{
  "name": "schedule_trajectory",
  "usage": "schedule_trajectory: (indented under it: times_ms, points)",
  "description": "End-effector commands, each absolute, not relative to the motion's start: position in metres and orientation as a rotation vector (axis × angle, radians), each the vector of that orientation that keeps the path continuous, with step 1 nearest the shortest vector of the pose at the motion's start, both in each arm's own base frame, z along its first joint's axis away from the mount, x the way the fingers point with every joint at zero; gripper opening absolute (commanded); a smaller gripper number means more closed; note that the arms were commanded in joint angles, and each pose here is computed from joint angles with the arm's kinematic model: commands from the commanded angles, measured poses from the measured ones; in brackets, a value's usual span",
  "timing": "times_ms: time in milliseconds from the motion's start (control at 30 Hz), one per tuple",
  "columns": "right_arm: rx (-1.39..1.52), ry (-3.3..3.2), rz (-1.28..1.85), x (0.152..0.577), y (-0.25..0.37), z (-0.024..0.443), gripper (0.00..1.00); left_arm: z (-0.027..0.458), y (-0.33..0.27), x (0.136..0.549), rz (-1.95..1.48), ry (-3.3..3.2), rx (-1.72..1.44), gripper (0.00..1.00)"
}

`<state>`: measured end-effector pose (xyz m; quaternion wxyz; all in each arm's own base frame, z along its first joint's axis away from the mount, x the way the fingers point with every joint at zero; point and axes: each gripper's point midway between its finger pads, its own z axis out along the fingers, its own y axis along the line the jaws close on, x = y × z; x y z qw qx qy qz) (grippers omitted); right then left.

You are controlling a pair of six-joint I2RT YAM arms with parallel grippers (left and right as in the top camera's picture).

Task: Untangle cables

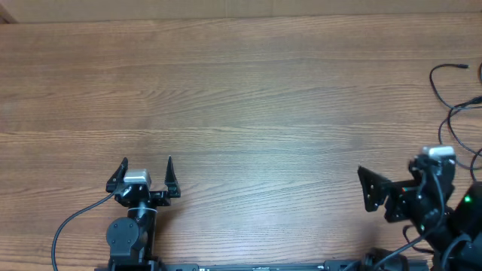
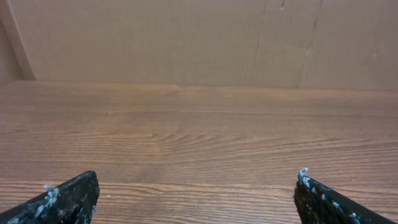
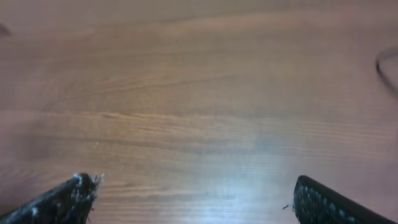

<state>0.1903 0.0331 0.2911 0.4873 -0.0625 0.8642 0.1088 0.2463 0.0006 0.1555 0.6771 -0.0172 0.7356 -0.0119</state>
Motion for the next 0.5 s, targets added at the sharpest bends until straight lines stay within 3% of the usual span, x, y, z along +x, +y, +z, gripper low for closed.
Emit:
schedule_trajectory:
  times_ms: [0, 200, 467]
  points:
    - [-0.189, 2.035, 0.155, 0.203, 0.027, 0.291, 1.0, 0.156, -0.002, 0.246, -0.024, 1.648, -0.016, 1.0]
    - [-0.233, 1.718, 0.082, 0.24, 0.027, 0.29, 1.0, 0.156, -0.002, 0.246, -0.024, 1.648, -0.016, 0.99]
    - [-0.267, 1.508, 0.066, 0.247, 0.032, 0.232, 1.0, 0.156, -0.002, 0.246, -0.024, 1.648, -0.016, 1.0]
